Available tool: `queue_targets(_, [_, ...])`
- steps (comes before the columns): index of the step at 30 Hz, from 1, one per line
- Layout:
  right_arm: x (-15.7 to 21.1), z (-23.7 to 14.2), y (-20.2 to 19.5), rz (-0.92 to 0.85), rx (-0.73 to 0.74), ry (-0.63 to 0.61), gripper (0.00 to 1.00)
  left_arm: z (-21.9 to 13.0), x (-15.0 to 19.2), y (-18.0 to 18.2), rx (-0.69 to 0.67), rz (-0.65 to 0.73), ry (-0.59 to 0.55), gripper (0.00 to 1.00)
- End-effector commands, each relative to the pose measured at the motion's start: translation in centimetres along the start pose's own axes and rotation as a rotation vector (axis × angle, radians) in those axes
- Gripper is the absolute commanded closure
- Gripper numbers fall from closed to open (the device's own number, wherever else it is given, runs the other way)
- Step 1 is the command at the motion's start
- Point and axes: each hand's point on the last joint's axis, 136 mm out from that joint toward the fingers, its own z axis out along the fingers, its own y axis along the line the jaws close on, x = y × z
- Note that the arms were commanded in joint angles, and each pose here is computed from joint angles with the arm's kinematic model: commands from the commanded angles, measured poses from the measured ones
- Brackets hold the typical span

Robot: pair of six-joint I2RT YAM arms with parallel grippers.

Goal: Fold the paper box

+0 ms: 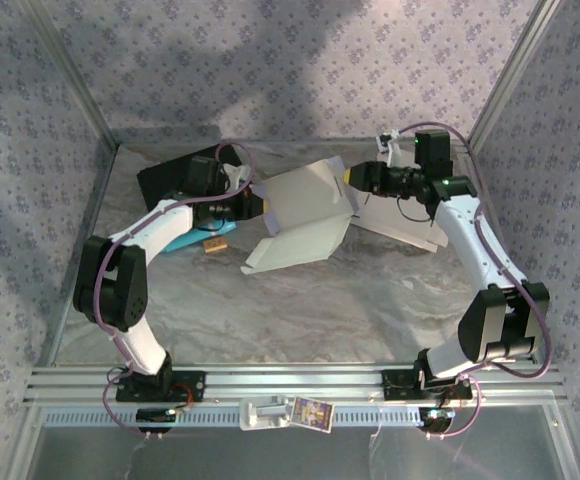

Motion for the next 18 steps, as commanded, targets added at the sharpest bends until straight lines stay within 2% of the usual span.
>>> queue_targets(1, [-0.2,-0.1,0.0,-0.060,0.058,0.005,0.57,-1.0,-1.0,-1.5,0.037,0.042,-0.020,1.00])
queue_targets(18, [1.2,3.1,-0.5,-0.195,0.179,0.099,0.56,-1.5,-0.8,-1.9,0.032,0.057,-0.021,1.00])
